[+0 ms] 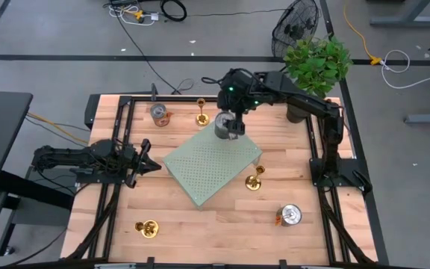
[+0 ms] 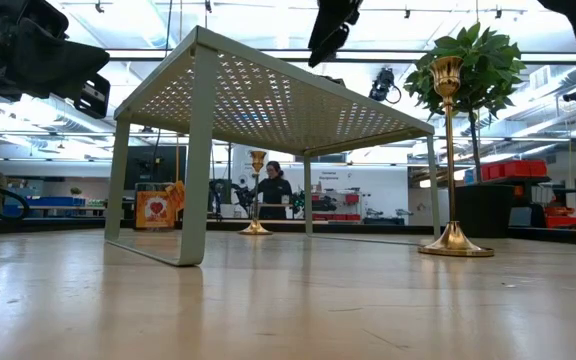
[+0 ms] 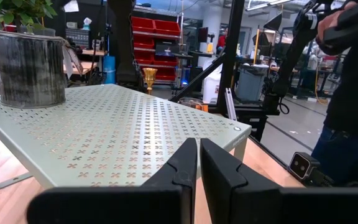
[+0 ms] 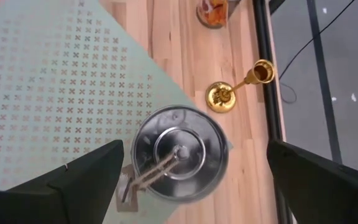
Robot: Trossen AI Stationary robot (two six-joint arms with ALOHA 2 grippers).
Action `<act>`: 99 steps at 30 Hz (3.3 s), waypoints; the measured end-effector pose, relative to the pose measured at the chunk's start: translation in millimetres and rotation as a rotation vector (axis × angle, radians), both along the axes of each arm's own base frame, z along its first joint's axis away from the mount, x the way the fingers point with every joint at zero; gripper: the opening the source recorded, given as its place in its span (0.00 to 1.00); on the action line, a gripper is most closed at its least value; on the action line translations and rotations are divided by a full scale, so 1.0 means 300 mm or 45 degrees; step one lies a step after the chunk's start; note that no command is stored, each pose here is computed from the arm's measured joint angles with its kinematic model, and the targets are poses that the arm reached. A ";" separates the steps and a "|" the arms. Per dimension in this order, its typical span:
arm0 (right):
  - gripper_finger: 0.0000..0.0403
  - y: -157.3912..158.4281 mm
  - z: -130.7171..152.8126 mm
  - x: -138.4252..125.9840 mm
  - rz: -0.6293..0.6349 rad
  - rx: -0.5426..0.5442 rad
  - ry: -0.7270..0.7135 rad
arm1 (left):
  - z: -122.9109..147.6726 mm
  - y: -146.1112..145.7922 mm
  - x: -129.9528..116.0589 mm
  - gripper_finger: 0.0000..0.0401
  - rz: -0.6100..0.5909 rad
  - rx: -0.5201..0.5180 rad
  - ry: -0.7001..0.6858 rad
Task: Pick & Place candle stick holders
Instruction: Put the bottom silver scented candle on the shelf
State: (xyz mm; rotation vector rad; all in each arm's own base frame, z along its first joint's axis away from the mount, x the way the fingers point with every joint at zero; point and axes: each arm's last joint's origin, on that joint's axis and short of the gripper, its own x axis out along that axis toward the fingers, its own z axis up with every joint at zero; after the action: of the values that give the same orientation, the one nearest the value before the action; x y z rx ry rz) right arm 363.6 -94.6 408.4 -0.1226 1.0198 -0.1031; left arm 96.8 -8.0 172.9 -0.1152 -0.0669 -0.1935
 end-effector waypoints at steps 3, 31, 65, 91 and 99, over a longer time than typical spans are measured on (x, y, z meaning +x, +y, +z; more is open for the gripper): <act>0.99 0.003 0.008 -0.006 0.004 0.003 -0.011 | 0.000 0.000 0.000 0.06 0.000 0.000 0.000; 0.99 0.114 -0.051 -0.217 0.094 0.097 -0.073 | 0.000 0.000 0.000 0.06 0.000 0.000 0.000; 0.99 0.329 -0.180 -0.459 0.333 0.140 0.067 | 0.000 0.000 0.000 0.06 0.000 0.000 0.000; 0.99 0.482 -0.210 -0.473 0.341 0.175 0.203 | 0.000 0.000 0.000 0.06 0.000 0.000 0.000; 0.99 0.539 -0.189 -0.517 0.465 0.163 0.176 | 0.000 0.000 0.000 0.06 0.000 0.000 0.000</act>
State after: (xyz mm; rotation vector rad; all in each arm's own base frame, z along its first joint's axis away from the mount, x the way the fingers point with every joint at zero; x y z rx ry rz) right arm 208.4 67.2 351.6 -0.1990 1.1235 0.3067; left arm 96.8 -8.0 172.8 -0.1152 -0.0665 -0.1932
